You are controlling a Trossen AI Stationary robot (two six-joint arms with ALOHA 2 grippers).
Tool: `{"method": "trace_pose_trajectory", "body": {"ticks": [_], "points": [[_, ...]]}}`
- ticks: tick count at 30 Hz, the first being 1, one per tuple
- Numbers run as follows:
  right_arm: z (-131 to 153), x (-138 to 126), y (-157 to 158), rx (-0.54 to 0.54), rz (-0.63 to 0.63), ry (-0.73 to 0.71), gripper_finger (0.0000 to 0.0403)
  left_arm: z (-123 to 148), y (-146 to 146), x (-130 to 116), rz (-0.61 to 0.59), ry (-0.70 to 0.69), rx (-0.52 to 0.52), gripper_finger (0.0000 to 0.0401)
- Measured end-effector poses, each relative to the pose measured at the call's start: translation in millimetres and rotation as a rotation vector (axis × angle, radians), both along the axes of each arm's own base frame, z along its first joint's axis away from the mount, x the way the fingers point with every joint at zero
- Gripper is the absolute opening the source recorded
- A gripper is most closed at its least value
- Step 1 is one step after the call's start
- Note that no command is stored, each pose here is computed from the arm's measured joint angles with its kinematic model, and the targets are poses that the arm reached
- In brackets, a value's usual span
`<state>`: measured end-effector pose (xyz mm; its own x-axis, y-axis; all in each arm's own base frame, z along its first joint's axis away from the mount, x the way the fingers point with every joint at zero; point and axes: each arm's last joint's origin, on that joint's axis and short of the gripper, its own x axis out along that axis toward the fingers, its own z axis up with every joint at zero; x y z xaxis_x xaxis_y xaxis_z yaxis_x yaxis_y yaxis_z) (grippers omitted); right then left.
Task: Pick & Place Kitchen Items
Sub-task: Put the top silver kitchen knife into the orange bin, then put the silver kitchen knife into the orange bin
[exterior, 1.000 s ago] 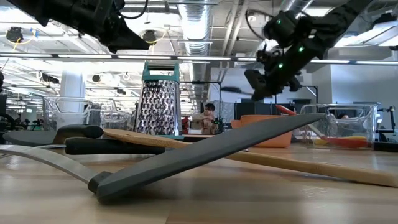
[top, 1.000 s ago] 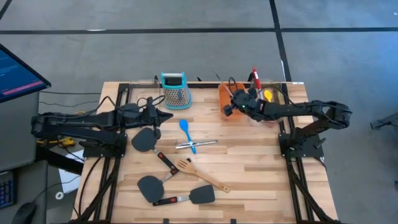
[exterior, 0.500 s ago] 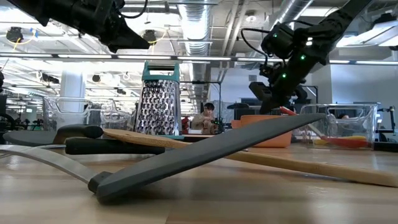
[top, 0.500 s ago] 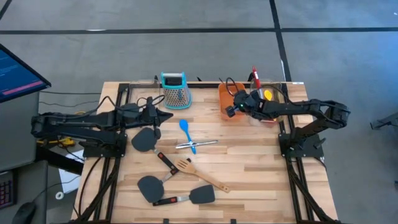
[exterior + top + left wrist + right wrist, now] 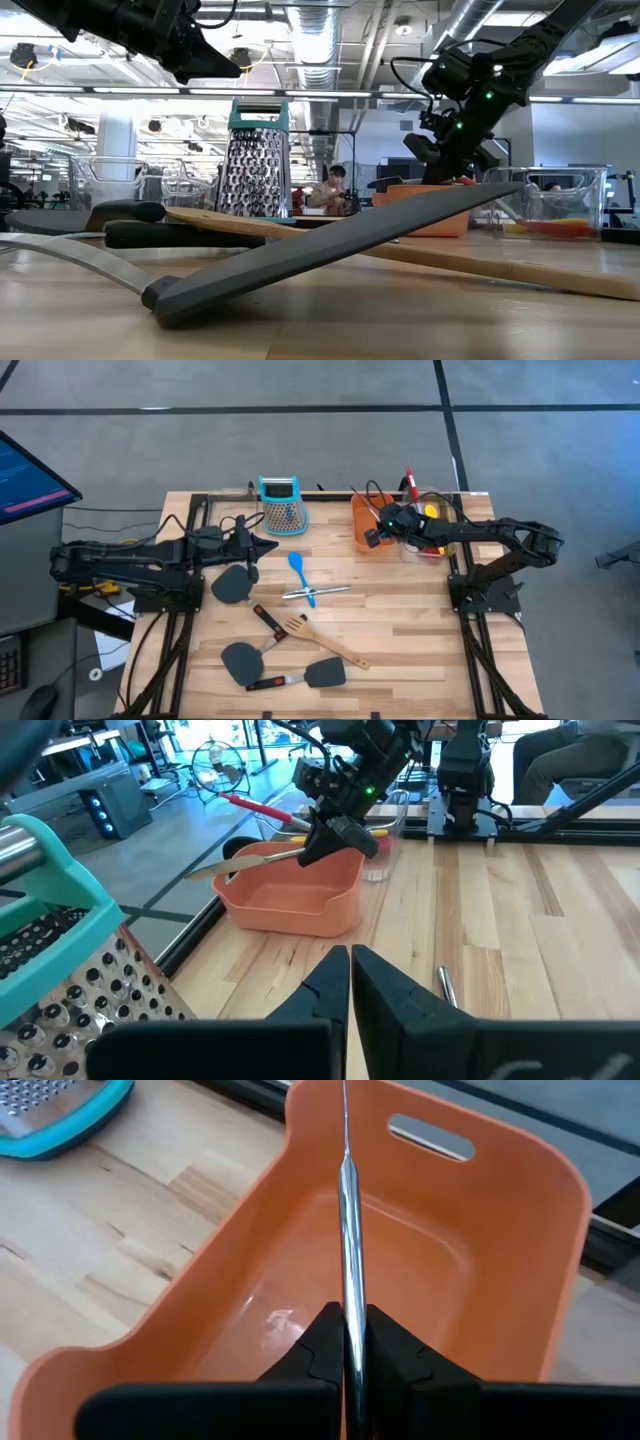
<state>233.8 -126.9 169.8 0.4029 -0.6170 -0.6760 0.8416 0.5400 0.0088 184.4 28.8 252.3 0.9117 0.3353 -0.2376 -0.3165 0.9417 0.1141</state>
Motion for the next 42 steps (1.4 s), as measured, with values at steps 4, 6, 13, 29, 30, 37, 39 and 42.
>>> {"method": "trace_pose_trajectory", "body": {"ticks": [4,6,13,29,30,37,39,42], "points": [[-0.2,-1.0,-2.1,0.000,0.026,0.014,0.0011,-0.1,0.0,0.1,0.000,0.000,0.000,0.0002],[-0.2,-1.9,-3.6,0.000,0.020,0.015,0.0011,0.1,0.0,0.2,0.000,-0.001,0.000,0.0002],[-2.4,-4.1,-2.5,0.013,0.026,0.052,0.0011,0.0,0.0,0.2,-0.001,-0.001,0.000,0.0002],[-2.7,-3.2,-0.3,0.002,0.062,0.075,0.0011,0.2,-0.1,0.2,-0.004,-0.002,-0.001,0.0002],[-2.7,-3.1,-0.2,0.006,0.066,0.073,0.0012,0.2,-0.2,0.2,-0.003,-0.003,-0.003,0.0002],[-2.9,-2.8,0.1,0.018,0.078,0.066,0.0080,0.2,-0.1,0.2,0.002,-0.010,-0.024,0.0002],[-2.9,-2.8,0.1,0.018,0.079,0.067,0.0094,0.2,-0.1,0.2,0.002,-0.010,-0.024,0.0002],[-2.8,-2.8,0.0,0.013,0.085,0.072,0.0104,0.2,-0.1,0.2,0.002,-0.010,-0.024,0.0002]]}}
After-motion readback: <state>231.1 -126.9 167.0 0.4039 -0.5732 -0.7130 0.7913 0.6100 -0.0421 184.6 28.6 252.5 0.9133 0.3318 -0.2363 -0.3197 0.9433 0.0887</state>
